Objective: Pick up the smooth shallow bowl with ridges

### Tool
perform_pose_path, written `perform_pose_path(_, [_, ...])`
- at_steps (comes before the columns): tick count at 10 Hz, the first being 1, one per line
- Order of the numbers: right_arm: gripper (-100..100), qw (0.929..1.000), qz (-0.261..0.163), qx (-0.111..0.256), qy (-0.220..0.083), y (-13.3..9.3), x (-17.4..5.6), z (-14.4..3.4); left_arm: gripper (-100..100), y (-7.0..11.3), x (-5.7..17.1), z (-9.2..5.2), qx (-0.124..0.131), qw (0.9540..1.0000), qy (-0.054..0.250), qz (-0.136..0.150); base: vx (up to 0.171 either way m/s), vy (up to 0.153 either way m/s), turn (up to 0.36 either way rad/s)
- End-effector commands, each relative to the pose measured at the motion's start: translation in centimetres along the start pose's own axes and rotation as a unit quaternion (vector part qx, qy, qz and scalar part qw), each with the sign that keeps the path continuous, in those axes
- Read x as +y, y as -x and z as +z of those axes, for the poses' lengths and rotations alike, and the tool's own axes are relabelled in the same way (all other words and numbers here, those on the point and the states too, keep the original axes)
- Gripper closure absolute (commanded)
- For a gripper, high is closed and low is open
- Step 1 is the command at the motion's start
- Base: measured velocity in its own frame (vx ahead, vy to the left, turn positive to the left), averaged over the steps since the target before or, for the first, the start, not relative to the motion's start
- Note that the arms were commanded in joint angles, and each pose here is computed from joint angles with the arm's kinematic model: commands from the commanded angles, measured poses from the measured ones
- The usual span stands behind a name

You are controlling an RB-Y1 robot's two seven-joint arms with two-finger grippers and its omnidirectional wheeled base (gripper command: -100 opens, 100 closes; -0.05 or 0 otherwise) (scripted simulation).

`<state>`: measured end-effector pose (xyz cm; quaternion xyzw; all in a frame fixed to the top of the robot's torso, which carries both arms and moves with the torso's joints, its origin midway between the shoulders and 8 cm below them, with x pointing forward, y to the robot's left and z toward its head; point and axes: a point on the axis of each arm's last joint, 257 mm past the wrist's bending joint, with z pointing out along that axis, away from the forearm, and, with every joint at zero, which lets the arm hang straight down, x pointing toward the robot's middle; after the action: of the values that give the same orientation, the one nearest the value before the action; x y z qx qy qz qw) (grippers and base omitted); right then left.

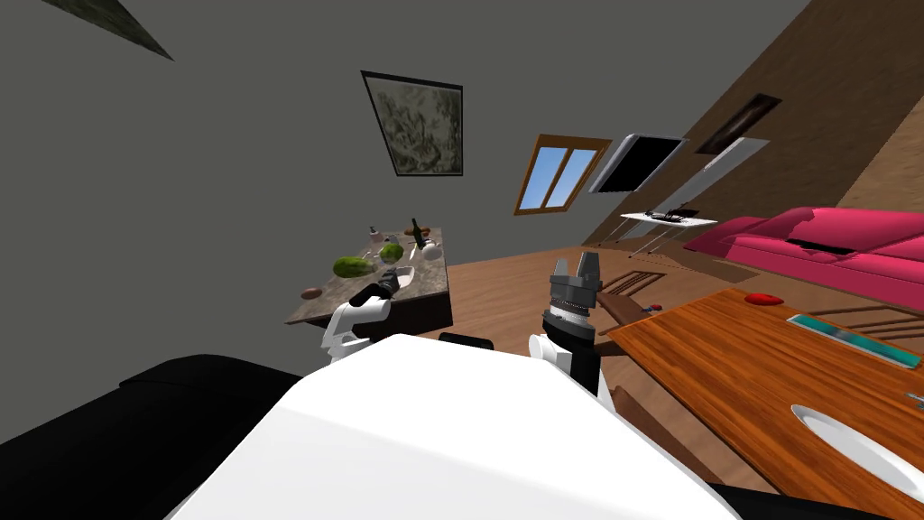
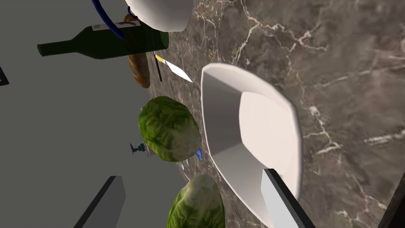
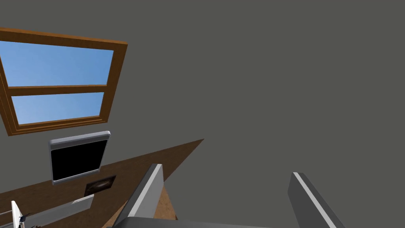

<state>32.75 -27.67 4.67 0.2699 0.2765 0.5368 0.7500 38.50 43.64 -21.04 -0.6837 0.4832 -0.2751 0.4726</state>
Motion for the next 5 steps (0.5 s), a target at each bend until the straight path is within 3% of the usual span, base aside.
perform_pose_path(1, [0, 1.0, 0.0, 0.0, 0.0, 0.0, 0.0, 0.0, -100, 0.9, 1.4, 0.1, -0.009, 0.9996, 0.025, -0.007, -0.021, 0.04, -0.111])
perform_pose_path(3, [0, 1.0, 0.0, 0.0, 0.0, 0.0, 0.0, 0.0, -100, 2.3, 3.4, 0.2, -0.023, 0.9976, 0.062, -0.018, -0.029, 0.053, -0.18])
perform_pose_path(5, [0, 1.0, 0.0, 0.0, 0.0, 0.0, 0.0, 0.0, -100, 2.9, 4.4, 0.1, -0.03, 0.9961, 0.08, -0.024, -0.016, 0.038, -0.07])
